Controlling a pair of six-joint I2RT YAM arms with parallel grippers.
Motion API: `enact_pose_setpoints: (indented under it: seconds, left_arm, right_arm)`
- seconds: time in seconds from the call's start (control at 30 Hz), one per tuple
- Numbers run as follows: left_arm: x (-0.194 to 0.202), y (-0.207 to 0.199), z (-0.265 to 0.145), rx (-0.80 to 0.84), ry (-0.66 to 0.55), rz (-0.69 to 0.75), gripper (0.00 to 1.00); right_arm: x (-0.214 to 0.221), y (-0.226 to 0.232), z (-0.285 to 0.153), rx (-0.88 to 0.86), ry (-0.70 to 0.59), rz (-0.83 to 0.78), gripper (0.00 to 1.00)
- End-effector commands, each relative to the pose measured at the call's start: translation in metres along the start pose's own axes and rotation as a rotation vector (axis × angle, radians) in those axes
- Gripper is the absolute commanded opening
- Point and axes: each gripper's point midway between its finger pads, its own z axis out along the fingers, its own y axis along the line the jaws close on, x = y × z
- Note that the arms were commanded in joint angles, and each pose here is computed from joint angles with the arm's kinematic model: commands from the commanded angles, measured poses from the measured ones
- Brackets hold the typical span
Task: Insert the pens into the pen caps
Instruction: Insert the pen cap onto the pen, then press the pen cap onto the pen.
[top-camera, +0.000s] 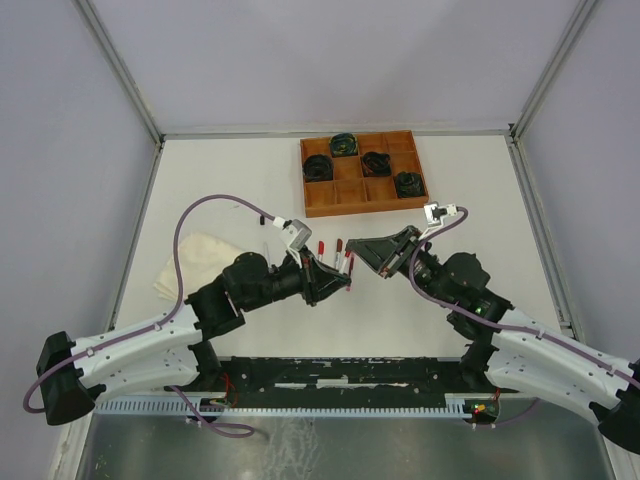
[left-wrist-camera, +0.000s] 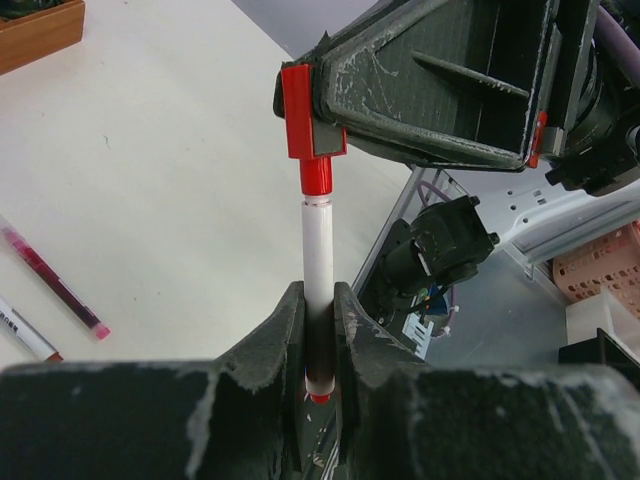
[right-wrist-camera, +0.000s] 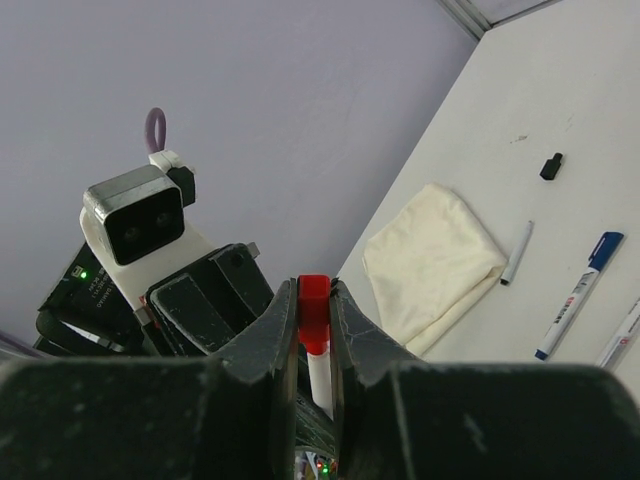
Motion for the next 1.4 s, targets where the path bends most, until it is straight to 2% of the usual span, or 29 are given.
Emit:
enact_pose_setpoints:
  seconds: [0.0, 0.53, 0.8, 0.97, 1.17, 1.37]
  left_arm:
    - [-0.116, -0.042, -0.012, 0.084, -0.376, 0.056, 0.03]
    - [-0.161, -0.067, -0.032, 0.140, -0.507, 0.052, 0.03]
    - [-0.168, -0.069, -0.036, 0.131, -0.521, 0.073, 0.03]
    - [-0.161, -0.066, -0.035, 0.121, -0.492, 0.086, 0.03]
    - [-0.139, -0.065, -0.026, 0.135, -0.391, 0.118, 0.03]
    - [-0.120, -0.065, -0.021, 0.154, -0.304, 0.131, 0.03]
  right_arm:
    - [0.070, -0.010, -0.022, 0.010, 0.318, -0.024, 0.00]
    - [0.129, -0.036, -0.045, 0.073, 0.458, -0.026, 0.00]
    - [0.160, -0.054, -0.056, 0.110, 0.518, -0.046, 0.00]
    - [0.138, -0.046, -0.051, 0.115, 0.459, -0.120, 0.00]
    - [0.091, -0.010, -0.038, 0.086, 0.361, -0.239, 0.00]
    - [0.057, 0.026, -0.028, 0.024, 0.278, -0.281, 0.16]
